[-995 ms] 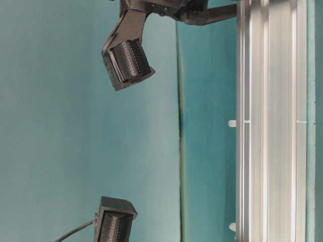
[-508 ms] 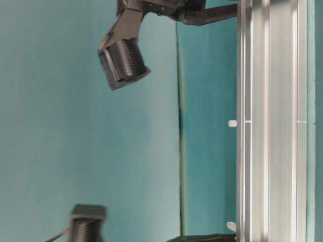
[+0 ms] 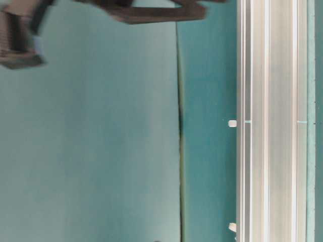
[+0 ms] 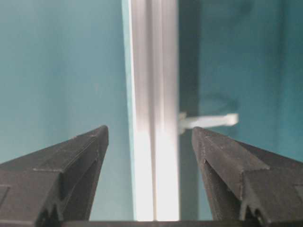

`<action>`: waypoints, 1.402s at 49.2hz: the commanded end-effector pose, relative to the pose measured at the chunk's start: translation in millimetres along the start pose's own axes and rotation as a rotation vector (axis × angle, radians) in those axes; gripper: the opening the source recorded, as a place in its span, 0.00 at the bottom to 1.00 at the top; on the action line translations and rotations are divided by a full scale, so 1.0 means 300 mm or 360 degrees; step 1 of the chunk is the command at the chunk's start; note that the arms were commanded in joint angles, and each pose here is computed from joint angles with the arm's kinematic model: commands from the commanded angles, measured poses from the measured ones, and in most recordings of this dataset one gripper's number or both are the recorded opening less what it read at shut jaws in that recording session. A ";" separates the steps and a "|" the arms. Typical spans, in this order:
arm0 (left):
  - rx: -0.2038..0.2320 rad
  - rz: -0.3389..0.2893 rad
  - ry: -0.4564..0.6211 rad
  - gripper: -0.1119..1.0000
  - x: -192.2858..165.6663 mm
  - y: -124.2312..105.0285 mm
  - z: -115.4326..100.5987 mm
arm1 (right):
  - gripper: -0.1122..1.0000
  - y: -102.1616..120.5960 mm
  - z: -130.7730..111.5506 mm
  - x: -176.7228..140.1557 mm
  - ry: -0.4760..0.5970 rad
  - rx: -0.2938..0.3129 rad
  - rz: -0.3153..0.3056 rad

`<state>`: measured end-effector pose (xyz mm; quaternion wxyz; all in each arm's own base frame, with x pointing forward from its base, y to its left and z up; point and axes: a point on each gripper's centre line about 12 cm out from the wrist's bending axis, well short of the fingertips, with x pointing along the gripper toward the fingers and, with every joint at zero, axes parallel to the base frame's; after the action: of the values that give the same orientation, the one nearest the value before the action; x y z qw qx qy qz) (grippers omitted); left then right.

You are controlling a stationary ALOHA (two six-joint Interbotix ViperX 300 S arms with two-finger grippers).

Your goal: Lift the large metal rail with both hands.

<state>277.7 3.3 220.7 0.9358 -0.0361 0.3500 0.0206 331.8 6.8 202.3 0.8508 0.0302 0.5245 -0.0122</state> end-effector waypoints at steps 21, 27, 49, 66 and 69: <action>-0.0003 -0.0022 -0.0356 0.95 -0.194 -0.003 0.095 | 0.81 -0.067 0.071 -0.274 -0.0417 0.0054 -0.0052; -0.0005 -0.0028 -0.0426 0.95 -0.234 -0.004 0.107 | 0.81 -0.070 0.074 -0.322 -0.0498 0.0052 -0.0056; -0.0036 -0.0032 -0.0835 0.95 -0.414 0.008 0.166 | 0.81 -0.090 0.050 -0.486 -0.0994 0.0081 -0.0060; -0.0049 -0.0014 -0.1052 0.95 -0.485 0.022 0.195 | 0.81 -0.103 -0.031 -0.575 -0.1232 0.0101 -0.0074; -0.0051 -0.0015 -0.1059 0.95 -0.489 0.021 0.195 | 0.81 -0.102 -0.045 -0.584 -0.1247 0.0100 -0.0074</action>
<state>205.5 12.0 354.4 0.9979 -0.0432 0.0370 0.0313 243.3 -24.3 346.6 0.9827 0.0347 0.1730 -0.0562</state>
